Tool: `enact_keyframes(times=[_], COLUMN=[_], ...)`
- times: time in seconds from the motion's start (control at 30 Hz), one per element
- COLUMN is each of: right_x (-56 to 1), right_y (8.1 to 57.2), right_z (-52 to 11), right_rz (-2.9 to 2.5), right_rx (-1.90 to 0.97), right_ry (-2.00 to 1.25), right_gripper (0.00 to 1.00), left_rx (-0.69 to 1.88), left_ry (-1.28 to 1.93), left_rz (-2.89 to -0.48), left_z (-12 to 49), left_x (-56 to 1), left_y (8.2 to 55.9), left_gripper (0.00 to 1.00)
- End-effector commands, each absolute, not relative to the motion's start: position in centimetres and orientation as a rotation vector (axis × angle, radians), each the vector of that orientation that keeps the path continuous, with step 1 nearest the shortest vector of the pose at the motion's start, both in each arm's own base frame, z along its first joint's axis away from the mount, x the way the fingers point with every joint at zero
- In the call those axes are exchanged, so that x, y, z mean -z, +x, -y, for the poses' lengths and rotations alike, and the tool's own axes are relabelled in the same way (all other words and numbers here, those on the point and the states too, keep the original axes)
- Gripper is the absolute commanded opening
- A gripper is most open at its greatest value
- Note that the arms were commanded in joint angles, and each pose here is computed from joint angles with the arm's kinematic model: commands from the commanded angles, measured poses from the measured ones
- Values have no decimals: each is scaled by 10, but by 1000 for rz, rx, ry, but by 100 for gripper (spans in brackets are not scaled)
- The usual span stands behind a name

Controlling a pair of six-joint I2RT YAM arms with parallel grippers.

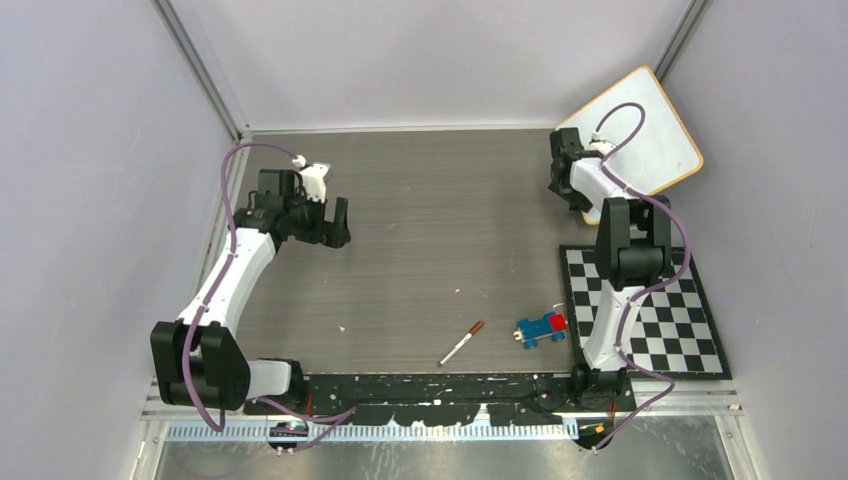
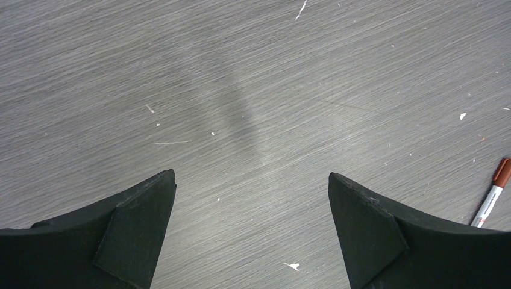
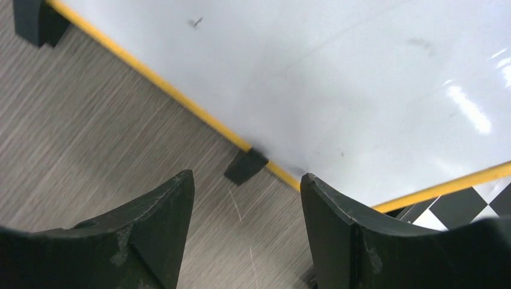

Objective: Write a sentence on the whiteboard
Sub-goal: Move the whiteboard to the center of the board.

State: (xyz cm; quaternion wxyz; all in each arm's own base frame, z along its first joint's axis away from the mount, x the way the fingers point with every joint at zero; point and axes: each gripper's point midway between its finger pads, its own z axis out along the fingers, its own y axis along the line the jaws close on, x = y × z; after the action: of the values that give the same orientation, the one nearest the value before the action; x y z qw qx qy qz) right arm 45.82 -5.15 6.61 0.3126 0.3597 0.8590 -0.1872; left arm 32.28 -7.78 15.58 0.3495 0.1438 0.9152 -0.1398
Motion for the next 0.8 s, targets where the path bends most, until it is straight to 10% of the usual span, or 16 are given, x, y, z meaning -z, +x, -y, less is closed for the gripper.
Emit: enact_keyframes(times=[0.0,0.77], right_x=[-71,-50], right_y=[471,470], right_z=[70,93], right_rz=[-2170,-2141], right_rx=[525,553], right_ry=[1035,1181], right_gripper=[68,59], left_rx=[382,407], left_ry=[405,415], left_rz=[-2323,-2338], left_z=[81,84], left_x=[-168,-163], left_y=[323,323], left_gripper=[100,100])
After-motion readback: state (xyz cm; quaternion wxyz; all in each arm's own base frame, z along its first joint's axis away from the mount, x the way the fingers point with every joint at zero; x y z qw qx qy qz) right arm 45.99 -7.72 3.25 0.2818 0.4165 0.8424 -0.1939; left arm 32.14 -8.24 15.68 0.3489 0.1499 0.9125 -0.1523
